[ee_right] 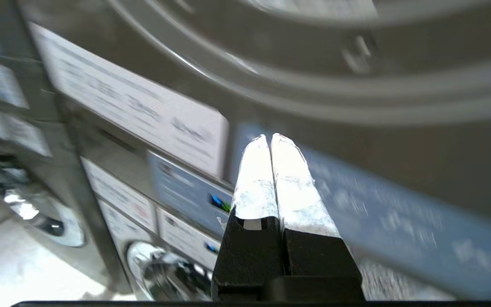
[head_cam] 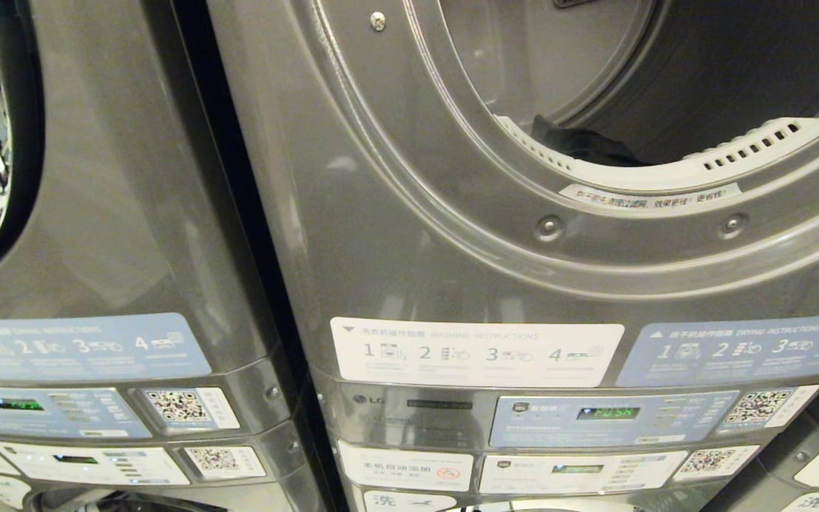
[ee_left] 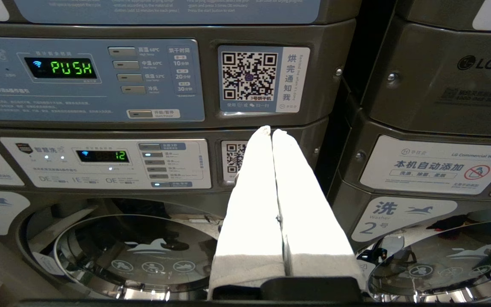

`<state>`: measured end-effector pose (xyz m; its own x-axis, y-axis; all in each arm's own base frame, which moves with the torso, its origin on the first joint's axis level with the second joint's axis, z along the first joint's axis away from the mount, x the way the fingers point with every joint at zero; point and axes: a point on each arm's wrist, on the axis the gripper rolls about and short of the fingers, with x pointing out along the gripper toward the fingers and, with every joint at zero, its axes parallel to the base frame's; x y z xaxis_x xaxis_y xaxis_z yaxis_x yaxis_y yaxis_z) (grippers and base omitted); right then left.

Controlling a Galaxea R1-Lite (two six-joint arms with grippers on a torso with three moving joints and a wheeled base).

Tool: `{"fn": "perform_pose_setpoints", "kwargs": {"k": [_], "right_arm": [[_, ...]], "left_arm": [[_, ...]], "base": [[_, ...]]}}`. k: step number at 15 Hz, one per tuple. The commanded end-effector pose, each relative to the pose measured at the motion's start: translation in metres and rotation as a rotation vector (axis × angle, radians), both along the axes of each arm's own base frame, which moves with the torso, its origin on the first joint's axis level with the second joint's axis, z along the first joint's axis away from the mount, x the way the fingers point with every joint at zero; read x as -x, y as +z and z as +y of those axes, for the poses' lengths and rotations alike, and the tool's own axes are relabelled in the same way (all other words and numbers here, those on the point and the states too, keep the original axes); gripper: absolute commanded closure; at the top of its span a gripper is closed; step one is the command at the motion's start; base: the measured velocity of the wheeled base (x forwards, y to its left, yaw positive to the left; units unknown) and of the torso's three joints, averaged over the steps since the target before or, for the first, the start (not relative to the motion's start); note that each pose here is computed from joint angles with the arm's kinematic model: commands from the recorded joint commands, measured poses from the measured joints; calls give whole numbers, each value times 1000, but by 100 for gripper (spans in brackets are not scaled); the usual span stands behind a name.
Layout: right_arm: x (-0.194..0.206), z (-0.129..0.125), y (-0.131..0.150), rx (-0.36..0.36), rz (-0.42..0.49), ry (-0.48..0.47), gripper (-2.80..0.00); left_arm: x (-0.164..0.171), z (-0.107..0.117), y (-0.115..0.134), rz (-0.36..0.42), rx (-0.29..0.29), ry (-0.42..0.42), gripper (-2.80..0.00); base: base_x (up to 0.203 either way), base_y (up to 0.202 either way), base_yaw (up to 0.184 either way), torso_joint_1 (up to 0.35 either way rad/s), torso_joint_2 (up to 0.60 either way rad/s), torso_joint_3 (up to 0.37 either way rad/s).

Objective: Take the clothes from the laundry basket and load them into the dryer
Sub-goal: Close the dryer

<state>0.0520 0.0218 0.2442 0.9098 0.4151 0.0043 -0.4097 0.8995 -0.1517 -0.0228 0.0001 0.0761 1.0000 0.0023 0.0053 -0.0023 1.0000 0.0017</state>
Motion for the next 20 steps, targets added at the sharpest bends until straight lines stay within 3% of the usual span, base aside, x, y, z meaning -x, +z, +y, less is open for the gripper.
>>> {"fn": "perform_pose_setpoints", "kwargs": {"k": [1,5,7,9,11,13,15,17,20], "right_arm": [[9,-4,-12,-6,4,-22,0],[63,-28,-65,-25,-59,-125,0],[56,-28,-117,-20,74,-249,0],[51,-27,-152,6,177,-270,0],[52,-22,-157,12,215,-74,0],[55,-22,-168,62,322,-29,0],[54,-22,-167,64,306,12,0],[53,-21,-166,63,309,-29,0],[53,-21,-166,40,295,-254,0]], "left_arm": [[0,0,0,-2,0,1,0],[0,0,0,-2,0,1,0],[0,0,0,-2,0,1,0],[0,0,0,-1,0,1,0],[0,0,0,-2,0,1,0],[0,0,0,-1,0,1,0],[0,0,0,-1,0,1,0],[0,0,0,-2,0,1,0],[0,0,0,-2,0,1,0]], "base": [[0,0,0,0,0,0],[0,0,0,0,0,0],[0,0,0,0,0,0],[0,0,0,0,0,0],[0,0,0,0,0,0],[0,0,0,0,0,0],[0,0,0,0,0,0],[0,0,0,0,0,0],[0,0,0,0,0,0]]}}
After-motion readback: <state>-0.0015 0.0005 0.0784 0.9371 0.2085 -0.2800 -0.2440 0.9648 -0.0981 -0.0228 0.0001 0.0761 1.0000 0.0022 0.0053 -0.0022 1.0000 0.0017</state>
